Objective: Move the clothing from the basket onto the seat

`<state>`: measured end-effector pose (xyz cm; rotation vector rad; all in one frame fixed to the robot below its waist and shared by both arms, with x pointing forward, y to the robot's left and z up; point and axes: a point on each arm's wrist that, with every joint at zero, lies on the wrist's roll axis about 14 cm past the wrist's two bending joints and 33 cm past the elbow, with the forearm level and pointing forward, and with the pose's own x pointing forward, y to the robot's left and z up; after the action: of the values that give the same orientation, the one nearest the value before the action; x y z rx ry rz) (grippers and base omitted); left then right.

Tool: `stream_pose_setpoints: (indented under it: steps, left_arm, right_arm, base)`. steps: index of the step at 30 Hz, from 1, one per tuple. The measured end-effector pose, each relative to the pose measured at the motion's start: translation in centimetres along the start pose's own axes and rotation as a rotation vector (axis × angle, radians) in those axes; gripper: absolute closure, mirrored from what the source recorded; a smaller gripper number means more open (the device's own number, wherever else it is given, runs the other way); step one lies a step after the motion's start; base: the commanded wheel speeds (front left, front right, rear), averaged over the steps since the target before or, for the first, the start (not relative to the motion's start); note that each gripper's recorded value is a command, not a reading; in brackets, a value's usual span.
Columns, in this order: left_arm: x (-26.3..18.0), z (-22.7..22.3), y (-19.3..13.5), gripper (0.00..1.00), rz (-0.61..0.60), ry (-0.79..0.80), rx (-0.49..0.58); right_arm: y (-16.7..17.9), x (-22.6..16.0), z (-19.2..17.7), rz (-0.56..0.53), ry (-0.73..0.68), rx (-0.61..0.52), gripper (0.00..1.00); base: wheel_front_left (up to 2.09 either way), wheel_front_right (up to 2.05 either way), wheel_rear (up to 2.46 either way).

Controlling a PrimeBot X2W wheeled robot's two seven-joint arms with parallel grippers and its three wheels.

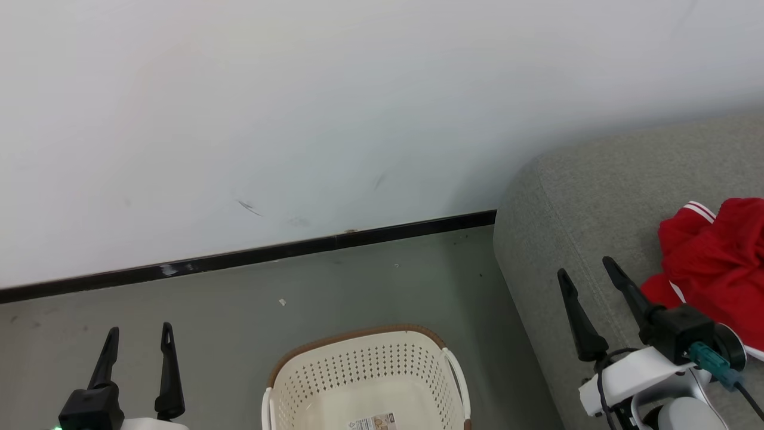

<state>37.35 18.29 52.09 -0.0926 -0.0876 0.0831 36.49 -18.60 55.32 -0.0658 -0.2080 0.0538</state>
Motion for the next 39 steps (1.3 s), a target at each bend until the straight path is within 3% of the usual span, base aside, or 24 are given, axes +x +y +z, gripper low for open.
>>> stream_pose_setpoints:
  steps: [20, 39]
  left_arm:
    - [-2.3, 0.8, 0.6, 0.0, 0.004, -0.02, -0.01]
    - [-2.2, 0.7, 1.5, 0.0, 0.014, -0.015, 0.002]
  right_arm:
    - [1.6, -2.9, -0.2, 0.023, 0.008, 0.085, 0.0]
    - [2.4, -2.6, -0.4, 0.041, 0.012, 0.125, 0.0]
  base:
    - [0.0, 0.0, 0.0]
    - [0.0, 0.0, 0.0]
